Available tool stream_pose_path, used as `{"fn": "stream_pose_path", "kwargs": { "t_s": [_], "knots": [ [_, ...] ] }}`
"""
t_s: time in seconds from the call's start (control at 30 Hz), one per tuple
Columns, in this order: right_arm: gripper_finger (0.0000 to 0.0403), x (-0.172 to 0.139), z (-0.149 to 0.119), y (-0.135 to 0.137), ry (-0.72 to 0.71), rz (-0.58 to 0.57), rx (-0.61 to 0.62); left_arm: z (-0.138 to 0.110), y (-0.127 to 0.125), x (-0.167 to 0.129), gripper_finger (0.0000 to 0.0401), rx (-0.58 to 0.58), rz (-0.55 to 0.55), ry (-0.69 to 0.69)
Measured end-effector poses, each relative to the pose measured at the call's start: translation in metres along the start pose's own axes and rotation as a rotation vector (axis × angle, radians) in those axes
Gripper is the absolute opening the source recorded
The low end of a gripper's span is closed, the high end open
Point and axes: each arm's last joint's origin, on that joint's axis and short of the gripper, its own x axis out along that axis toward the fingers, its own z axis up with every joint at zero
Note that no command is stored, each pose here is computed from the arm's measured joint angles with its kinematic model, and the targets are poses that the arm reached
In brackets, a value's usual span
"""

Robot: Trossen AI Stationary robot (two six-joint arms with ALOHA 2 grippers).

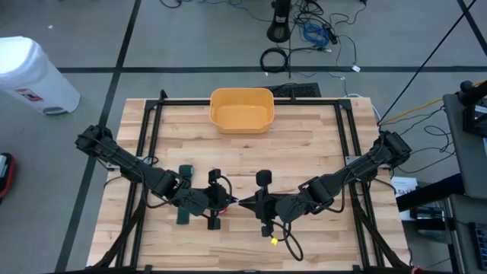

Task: Roll bandage
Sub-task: Open the transparent zip bag

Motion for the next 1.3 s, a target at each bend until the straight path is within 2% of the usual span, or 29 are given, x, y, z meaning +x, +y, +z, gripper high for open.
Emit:
{"fn": "stream_pose_path", "kwargs": {
  "t_s": [0.27, 0.43, 0.6, 0.77, 0.87, 1.3],
  "knots": [
    [0.0001, 0.000, -0.001, 0.000, 0.007, 0.002, -0.008, 0.000, 0.000, 0.000, 0.0009, 0.004, 0.000, 0.002],
    [0.0001, -0.001, -0.002, 0.001, 0.021, 0.007, -0.017, 0.001, 0.000, 0.000, 0.0012, 0.054, 0.017, -0.009],
    [0.0000, -0.001, -0.003, 0.001, 0.031, 0.004, -0.023, 0.003, -0.004, -0.003, 0.0057, 0.067, 0.058, -0.051],
    [0.0000, -0.003, -0.002, 0.002, 0.027, 0.006, -0.023, 0.009, -0.014, -0.008, 0.0118, 0.116, 0.043, -0.134],
    [0.0000, -0.006, -0.001, 0.002, 0.022, 0.008, -0.023, 0.013, -0.019, -0.011, 0.0142, 0.121, 0.065, -0.189],
    [0.0000, -0.013, 0.002, 0.004, 0.011, -0.009, -0.024, 0.016, -0.018, -0.012, 0.0150, 0.097, 0.090, -0.219]
  ]
}}
